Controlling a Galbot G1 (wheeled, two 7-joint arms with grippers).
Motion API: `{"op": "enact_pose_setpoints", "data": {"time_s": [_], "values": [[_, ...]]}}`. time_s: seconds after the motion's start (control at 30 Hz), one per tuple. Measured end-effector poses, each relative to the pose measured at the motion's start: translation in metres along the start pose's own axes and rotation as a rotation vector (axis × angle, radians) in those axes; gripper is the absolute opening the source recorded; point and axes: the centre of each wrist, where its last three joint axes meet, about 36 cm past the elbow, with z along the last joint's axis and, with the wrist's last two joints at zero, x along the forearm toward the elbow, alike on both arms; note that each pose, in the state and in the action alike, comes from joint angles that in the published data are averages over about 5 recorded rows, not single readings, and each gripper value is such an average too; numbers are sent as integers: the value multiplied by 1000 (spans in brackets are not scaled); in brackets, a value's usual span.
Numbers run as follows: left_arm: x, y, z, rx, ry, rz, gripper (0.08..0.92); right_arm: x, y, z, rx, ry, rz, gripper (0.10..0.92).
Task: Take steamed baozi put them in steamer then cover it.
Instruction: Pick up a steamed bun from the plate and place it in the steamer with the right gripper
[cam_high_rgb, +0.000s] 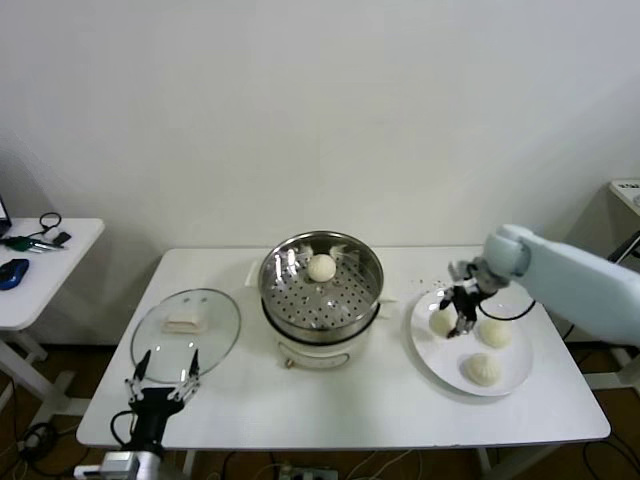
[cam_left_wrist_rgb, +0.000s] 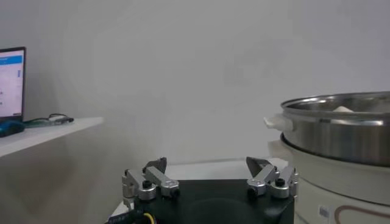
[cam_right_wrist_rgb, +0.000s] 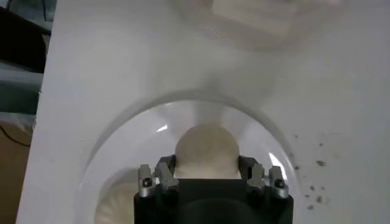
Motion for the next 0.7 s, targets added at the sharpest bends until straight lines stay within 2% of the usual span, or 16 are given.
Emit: {"op": "enact_pose_setpoints", "data": {"time_s": [0.2,0.37,0.53,0.7], "values": [[-1,-3,-1,3,-3,11,823,68,-32,-30,31,-25,56,670],[-2,-3,-2,0,-5,14,823,107,-54,-67,57,-45,95,670],[0,-2,-2,-4,-6,18,823,122,-71,-115,91,-63,113,670],[1,-1,-3,6,-4,17,823,116,-83,-169,130,-77,115,670]]}}
